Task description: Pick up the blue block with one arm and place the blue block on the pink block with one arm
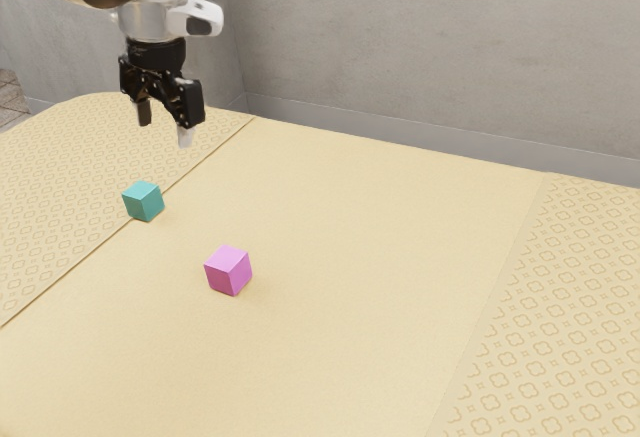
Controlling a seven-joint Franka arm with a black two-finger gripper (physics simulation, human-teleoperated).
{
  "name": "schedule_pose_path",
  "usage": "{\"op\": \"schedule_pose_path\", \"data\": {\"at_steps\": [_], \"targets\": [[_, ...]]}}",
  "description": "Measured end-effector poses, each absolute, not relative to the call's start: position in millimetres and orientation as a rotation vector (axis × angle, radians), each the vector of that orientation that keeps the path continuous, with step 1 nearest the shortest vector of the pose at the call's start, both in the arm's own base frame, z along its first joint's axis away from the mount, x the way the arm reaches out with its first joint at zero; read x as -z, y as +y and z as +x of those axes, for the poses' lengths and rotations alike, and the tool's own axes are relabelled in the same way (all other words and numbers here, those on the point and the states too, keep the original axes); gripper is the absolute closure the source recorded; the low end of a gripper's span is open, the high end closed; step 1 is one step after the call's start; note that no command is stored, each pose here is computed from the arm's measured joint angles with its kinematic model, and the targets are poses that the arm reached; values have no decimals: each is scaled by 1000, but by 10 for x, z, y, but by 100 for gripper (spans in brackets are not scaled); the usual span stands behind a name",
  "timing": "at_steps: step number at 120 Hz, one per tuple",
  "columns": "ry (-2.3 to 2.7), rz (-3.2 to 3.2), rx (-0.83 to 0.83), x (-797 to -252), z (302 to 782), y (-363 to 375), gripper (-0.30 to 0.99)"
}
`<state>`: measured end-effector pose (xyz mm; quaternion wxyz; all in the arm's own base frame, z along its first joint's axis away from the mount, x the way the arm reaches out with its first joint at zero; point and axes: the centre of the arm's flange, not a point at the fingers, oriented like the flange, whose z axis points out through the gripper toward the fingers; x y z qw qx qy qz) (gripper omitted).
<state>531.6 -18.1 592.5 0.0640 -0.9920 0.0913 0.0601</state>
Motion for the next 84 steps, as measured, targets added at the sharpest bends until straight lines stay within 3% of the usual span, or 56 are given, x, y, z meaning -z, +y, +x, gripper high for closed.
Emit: {"op": "schedule_pose_path", "data": {"at_steps": [26, 46, 84], "targets": [[263, -3038, -79, -5263, 5726, 288, 0], [78, -3083, -64, -4882, 6068, 1573, 0], [153, -3101, -64, -4352, 6472, 2542, 0]]}}
